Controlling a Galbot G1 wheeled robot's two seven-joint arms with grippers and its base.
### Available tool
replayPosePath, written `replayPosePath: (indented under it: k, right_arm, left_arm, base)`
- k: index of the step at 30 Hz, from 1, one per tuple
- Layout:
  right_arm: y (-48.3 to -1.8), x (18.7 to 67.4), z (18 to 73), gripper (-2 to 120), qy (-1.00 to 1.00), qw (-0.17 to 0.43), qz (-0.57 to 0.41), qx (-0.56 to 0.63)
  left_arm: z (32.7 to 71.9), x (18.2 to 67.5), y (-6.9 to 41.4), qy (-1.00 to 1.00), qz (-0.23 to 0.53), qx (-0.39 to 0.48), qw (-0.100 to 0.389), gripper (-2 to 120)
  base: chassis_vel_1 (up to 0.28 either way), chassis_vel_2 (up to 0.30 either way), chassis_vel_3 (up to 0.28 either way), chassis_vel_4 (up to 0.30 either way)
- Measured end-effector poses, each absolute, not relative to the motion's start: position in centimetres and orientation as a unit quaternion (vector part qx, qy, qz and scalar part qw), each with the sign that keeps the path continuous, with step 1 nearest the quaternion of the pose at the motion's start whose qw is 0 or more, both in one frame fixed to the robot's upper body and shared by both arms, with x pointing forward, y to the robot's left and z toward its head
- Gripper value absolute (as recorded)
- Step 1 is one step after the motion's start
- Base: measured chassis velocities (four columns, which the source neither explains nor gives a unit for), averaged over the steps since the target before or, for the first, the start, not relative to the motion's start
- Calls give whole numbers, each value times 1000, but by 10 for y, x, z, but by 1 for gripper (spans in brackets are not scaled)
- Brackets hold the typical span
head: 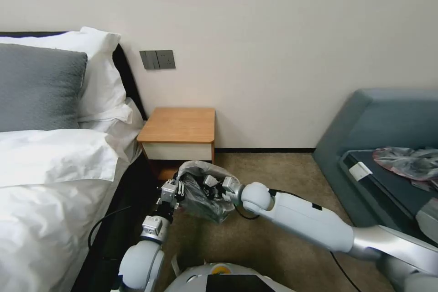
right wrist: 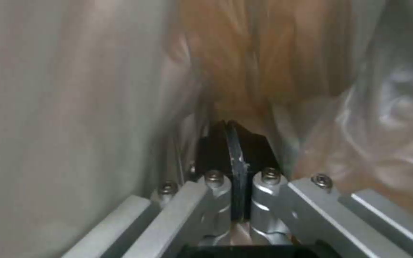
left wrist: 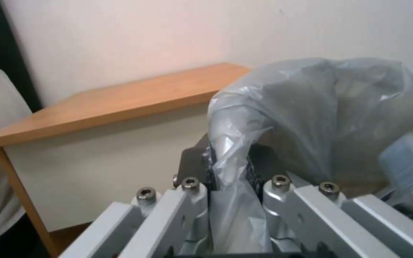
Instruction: Pick up the garbage bag from the table and place it over the trash can.
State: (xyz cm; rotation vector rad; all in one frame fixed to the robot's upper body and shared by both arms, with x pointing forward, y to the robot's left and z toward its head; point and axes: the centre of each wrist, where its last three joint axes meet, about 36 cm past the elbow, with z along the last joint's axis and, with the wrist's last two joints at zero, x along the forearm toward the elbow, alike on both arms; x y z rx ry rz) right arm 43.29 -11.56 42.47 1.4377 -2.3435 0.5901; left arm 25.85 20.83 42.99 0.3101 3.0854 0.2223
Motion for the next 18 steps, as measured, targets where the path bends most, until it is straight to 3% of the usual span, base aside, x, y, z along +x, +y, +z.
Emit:
replayPosePath:
  k: [12,18]
  right_arm:
    - [-124,418,438,0,-825,136,198,512]
    - [-167,402,470,0,-839,96,188,501]
  left_arm:
    - [429,261,211,994,57,88,10,8]
    - [434,262,209,997,-8,73,-21,8]
  base:
    - [0,0,0,0]
    - [0,0,0,0]
